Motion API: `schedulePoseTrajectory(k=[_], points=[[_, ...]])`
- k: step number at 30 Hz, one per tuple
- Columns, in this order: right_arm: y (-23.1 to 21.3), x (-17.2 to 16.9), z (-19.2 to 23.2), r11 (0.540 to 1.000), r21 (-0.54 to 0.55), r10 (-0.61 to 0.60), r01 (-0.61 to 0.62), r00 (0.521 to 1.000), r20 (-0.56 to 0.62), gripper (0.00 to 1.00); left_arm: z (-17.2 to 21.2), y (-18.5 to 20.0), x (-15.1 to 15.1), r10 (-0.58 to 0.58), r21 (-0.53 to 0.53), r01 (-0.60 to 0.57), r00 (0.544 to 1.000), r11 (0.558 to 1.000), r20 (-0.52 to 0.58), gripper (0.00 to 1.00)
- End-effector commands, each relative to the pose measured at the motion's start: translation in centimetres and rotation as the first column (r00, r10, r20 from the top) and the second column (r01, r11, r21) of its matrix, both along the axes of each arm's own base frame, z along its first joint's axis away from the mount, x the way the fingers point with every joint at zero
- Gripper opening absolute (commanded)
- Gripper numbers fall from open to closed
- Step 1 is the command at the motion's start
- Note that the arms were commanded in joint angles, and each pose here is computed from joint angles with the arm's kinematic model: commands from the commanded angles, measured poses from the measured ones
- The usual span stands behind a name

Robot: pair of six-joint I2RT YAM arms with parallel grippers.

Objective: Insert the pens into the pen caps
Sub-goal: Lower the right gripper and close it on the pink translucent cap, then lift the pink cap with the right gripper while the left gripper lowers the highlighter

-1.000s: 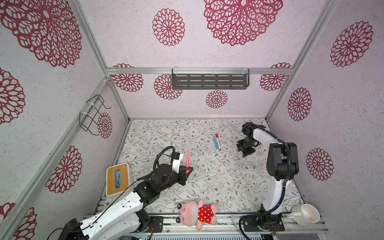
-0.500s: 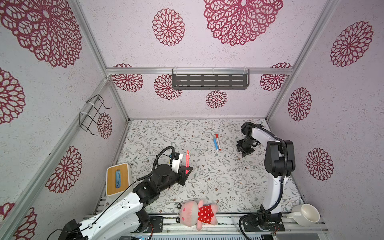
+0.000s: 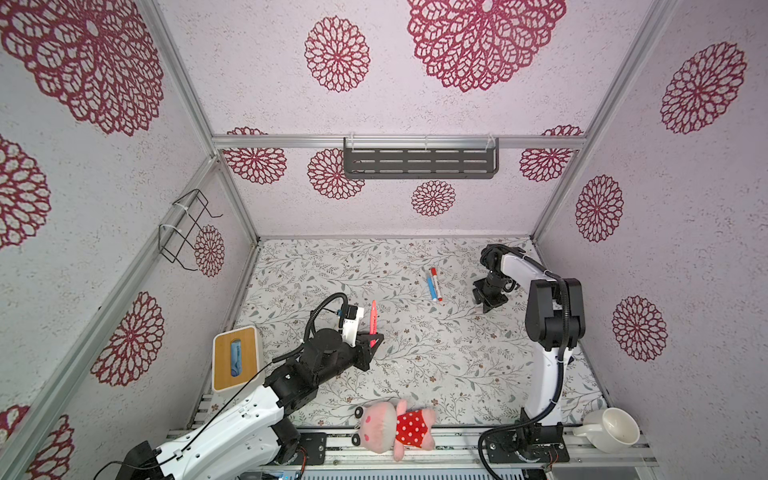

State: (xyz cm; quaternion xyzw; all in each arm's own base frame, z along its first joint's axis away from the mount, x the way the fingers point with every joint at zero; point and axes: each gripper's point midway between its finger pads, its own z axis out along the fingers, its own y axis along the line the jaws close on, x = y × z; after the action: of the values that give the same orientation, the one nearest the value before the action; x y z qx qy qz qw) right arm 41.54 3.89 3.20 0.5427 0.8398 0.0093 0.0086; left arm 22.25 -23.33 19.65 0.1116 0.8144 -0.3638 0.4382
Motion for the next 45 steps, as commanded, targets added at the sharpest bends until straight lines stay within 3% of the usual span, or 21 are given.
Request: schedulePoseTrajectory(k=[1, 21, 32, 37, 45], points=[[-1.1, -0.9, 0.3, 0.999, -0.051, -0.021, 0.019, 0.998, -0.051, 0.4, 0.1, 0.6, 0.2, 0.018, 0.009, -0.018, 1.0, 1.0, 0.016, 0.0], [-0.6, -1.1, -1.2, 0.998, -0.065, 0.011, -0.017, 0.996, -0.085, 0.32, 0.6, 1.1, 0.1, 0.028, 0.014, -0.028, 0.999, 0.999, 0.029, 0.0], [0.6, -1.3, -1.1, 0.993, -0.085, 0.075, -0.082, 0.994, -0.08, 0.13, 0.5, 1.6, -0.1, 0.039, 0.009, -0.039, 0.999, 0.999, 0.028, 0.0], [2.0, -1.0, 0.0, 0.989, -0.066, 0.127, -0.129, 0.991, -0.036, 0.11, 0.5, 1.8, -0.4, 0.038, 0.006, -0.038, 0.999, 0.999, 0.027, 0.0], [4.1, 0.4, 5.0, 0.969, -0.075, 0.245, -0.236, 0.961, 0.132, 0.07, 0.5, 1.8, -0.7, 0.023, 0.005, -0.023, 0.999, 1.0, 0.028, 0.0]])
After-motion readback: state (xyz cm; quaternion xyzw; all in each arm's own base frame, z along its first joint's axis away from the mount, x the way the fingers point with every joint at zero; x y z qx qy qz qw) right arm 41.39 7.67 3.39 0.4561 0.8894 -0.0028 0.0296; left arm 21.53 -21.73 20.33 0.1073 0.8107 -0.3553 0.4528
